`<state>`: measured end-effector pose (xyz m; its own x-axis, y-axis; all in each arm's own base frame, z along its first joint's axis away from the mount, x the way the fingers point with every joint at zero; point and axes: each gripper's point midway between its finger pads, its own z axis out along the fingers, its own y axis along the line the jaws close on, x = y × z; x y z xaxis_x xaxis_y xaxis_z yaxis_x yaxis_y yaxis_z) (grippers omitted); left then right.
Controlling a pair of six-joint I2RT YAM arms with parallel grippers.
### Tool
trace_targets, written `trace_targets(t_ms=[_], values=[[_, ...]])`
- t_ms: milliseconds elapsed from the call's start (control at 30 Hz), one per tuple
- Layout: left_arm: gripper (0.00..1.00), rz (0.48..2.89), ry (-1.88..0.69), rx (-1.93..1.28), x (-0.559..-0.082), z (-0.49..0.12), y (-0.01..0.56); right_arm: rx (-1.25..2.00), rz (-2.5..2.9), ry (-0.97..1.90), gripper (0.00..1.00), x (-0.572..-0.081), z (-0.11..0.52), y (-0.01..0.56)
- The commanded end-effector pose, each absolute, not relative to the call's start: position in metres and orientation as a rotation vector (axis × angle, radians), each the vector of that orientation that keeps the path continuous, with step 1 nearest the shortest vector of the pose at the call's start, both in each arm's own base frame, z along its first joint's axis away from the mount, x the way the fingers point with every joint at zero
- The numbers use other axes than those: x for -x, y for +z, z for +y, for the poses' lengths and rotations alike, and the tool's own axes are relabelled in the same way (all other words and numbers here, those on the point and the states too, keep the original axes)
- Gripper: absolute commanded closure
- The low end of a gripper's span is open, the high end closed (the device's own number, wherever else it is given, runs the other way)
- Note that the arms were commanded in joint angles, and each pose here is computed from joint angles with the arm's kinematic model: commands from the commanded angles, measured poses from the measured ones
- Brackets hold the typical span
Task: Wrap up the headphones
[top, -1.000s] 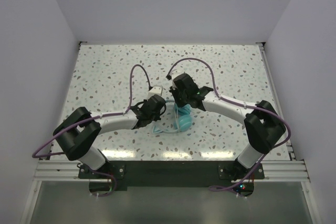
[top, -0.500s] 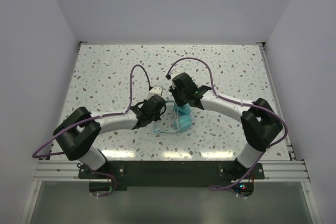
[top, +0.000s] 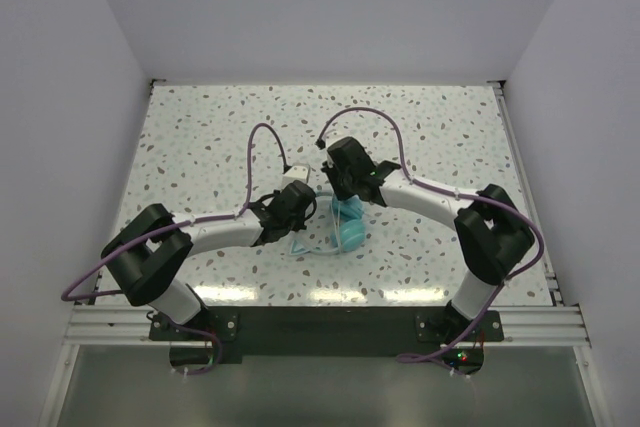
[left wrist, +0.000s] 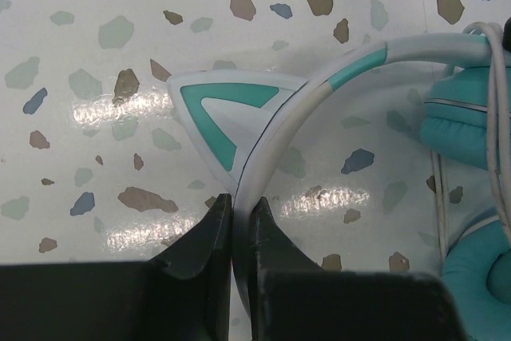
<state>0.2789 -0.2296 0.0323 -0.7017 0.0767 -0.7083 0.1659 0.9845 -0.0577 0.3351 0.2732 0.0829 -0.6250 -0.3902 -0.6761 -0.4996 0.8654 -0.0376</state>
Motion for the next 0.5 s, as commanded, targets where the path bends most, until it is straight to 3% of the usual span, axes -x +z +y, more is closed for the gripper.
trace_targets(t_ms=[0,467], values=[[1.0,2.317,-0.211,-0.192,-0.2815,-0.2439,0.0456,0.569,2.246,0.165,0.84,-0.3602,0.2715,0.1008],[1.0,2.323,-0.202,-0.192,-0.2808,-0.2425,0.0444,0.559,2.264,0.191,0.81,-0.3659,0.276,0.0949]])
